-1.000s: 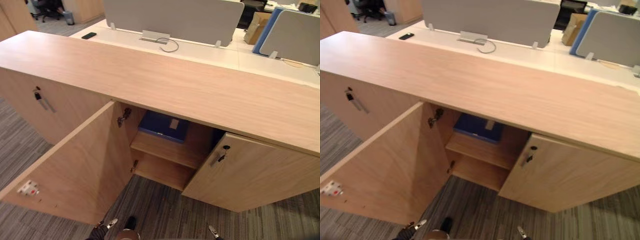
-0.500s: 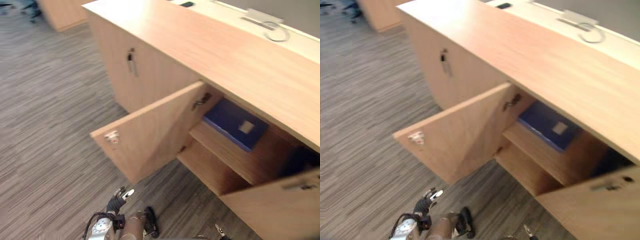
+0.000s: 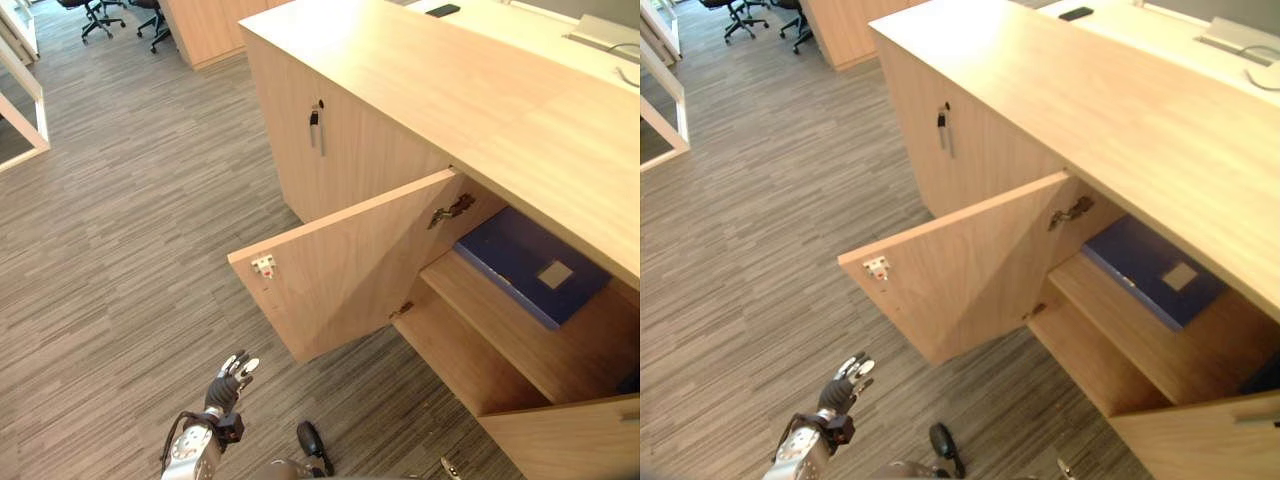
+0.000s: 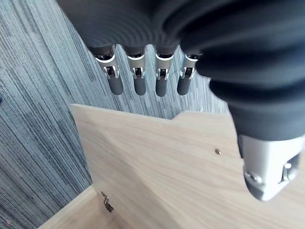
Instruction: Walk over to the cabinet, pick up the folder, carry it to the office cabinet, place the folder inside the office cabinet, then close the office cabinet door
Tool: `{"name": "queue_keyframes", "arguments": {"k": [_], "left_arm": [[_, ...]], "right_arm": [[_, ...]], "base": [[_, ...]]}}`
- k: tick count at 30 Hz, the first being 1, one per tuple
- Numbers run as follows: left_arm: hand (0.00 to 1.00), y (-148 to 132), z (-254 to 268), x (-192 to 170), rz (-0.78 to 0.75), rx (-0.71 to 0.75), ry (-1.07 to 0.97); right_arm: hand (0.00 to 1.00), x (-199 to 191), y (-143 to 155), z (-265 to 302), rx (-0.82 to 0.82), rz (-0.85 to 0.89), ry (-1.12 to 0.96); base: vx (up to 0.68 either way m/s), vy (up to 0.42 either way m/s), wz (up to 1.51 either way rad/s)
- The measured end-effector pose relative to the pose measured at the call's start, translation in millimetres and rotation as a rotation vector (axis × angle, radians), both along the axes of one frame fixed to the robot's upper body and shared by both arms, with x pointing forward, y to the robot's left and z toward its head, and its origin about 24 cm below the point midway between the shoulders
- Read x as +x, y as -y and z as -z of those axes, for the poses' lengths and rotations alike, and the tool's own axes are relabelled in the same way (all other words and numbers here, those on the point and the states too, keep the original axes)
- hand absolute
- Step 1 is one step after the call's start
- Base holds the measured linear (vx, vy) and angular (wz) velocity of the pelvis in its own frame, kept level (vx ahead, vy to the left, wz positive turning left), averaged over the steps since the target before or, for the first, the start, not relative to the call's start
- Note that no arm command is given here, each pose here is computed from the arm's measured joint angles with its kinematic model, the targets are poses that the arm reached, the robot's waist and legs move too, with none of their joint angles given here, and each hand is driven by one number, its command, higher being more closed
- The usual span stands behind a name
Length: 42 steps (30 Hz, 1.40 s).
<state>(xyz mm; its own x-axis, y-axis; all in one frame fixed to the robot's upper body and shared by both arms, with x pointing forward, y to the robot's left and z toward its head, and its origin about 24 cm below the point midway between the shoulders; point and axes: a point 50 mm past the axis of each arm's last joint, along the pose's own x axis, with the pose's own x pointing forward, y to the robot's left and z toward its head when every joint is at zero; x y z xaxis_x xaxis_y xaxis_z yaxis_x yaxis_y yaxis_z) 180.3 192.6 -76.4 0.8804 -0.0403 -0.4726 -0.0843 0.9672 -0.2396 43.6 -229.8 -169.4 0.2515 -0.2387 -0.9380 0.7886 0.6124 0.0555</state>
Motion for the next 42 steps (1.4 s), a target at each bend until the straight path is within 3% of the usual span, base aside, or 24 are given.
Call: {"name": "queue_keyframes", "arguments": {"k": [4, 13, 23, 30, 35, 42], "left_arm": [[0.00, 4, -13, 19, 0.023, 0.023, 0.067], [0.00, 15, -52, 70, 0.125, 0.286, 0.231], [0.00, -17, -45, 99, -0.059, 0.270, 0.118], [0.00, -25, -43, 100, -0.118, 0.238, 0.082], [0.00, -13, -46, 98, -0.061, 0.234, 0.111], [0.00, 6, -10, 57, 0.001, 0.155, -0.003]], "right_arm": [[0.00, -3, 0, 0, 0.002, -0.001, -0.006], [0.00, -8, -7, 2, 0.026, 0.000, -0.011], [0.00, -7, -16, 3, 0.035, -0.068, -0.011], [0.00, -7, -21, 3, 0.043, -0.107, -0.015], [0.00, -6, -22, 4, 0.048, -0.100, -0.011], [0.00, -7, -23, 4, 0.056, -0.085, -0.007]], "base": [[-0.08, -0.035, -0.07], [-0.05, -0.018, -0.10], [-0.02, -0.040, -0.18], [-0.05, -0.032, -0.05], [-0.09, -0.001, -0.02], [-0.08, 0.027, -0.04]]}}
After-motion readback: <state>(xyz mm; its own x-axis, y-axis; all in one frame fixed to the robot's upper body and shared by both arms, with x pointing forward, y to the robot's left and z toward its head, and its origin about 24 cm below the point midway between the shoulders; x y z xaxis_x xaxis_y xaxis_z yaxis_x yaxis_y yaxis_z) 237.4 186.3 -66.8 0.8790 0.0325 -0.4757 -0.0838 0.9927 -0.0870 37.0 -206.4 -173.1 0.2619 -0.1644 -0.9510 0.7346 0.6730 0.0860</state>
